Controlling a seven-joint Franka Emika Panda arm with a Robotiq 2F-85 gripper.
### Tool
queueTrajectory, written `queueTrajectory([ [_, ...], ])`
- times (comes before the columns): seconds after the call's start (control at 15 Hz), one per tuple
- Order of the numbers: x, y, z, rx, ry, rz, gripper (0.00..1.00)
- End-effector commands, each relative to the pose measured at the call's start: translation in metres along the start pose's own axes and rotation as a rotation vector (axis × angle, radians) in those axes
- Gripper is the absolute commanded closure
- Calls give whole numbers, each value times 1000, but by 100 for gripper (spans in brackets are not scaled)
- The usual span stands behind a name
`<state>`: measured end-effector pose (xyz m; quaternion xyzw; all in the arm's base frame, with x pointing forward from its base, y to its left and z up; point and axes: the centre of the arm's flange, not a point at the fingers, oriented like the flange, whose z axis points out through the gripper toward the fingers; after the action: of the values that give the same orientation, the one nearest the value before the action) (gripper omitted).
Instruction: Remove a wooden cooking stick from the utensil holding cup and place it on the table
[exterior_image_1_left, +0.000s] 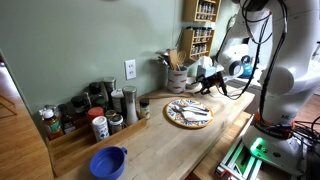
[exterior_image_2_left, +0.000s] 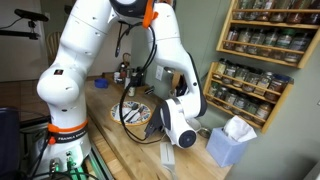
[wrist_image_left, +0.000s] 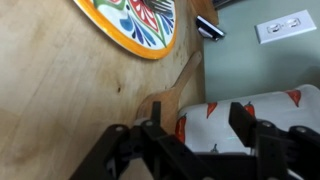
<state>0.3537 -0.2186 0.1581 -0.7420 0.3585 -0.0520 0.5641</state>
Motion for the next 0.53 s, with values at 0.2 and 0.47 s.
queueTrajectory([
  [0.2, -13, -38, -19, -173, 144, -106, 0],
  [0.47, -25, -80, -30, -311, 251, -211, 0],
])
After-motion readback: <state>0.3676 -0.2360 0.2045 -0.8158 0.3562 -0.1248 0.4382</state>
